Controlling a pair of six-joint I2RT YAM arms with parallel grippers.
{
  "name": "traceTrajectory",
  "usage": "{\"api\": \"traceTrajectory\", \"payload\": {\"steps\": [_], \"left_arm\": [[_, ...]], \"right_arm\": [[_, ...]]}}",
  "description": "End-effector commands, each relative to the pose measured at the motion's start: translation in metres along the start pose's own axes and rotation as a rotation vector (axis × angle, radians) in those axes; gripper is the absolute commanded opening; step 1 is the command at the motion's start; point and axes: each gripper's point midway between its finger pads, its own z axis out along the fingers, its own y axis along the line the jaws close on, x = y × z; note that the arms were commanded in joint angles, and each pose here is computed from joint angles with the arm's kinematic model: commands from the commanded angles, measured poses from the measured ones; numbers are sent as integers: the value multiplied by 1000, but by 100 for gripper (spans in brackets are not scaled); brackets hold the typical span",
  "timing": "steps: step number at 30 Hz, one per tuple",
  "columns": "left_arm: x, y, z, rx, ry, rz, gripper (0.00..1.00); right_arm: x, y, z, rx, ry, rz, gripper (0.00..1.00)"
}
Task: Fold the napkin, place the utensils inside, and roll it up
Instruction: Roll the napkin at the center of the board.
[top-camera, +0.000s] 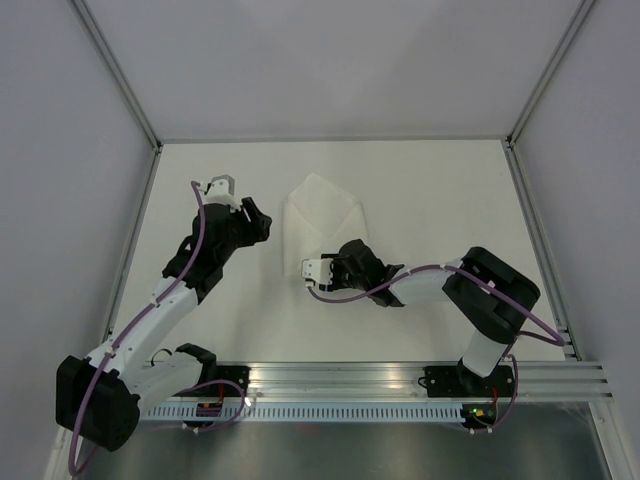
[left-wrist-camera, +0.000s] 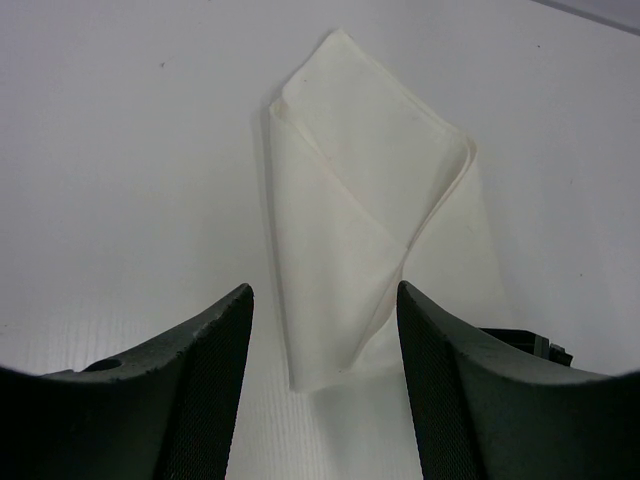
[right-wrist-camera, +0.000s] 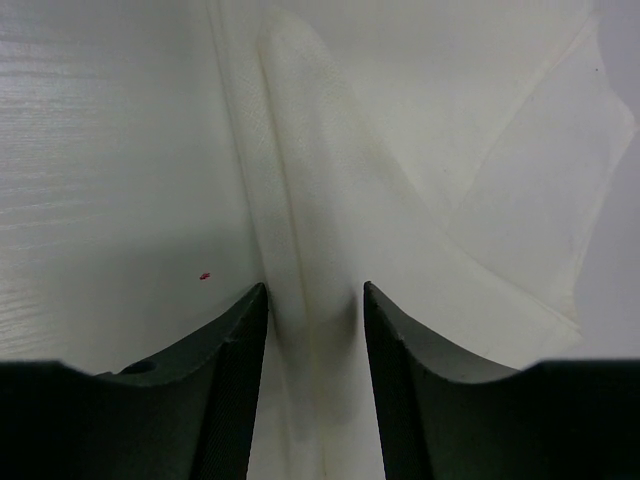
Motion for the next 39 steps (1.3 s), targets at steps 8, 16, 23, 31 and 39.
{"api": "traceTrajectory", "payload": {"steps": [8,16,23,31,39], "left_arm": [[-2,1,1,6,-11,59,64],[-2,2,2,3,-5,77,64],[2,2,5,4,8,84,64],[4,-4,8,30,24,75,64],[12,-6,12,47,53,74,64]], "right_arm": [[-4,19,14,-63,-19,-15,50],[-9,30,24,-83,-12,-25,49],[-5,36,27,-83,0,-16,49],[-5,39,30,-109,11,-7,43],[1,46,29,-142,44,5,29]]}}
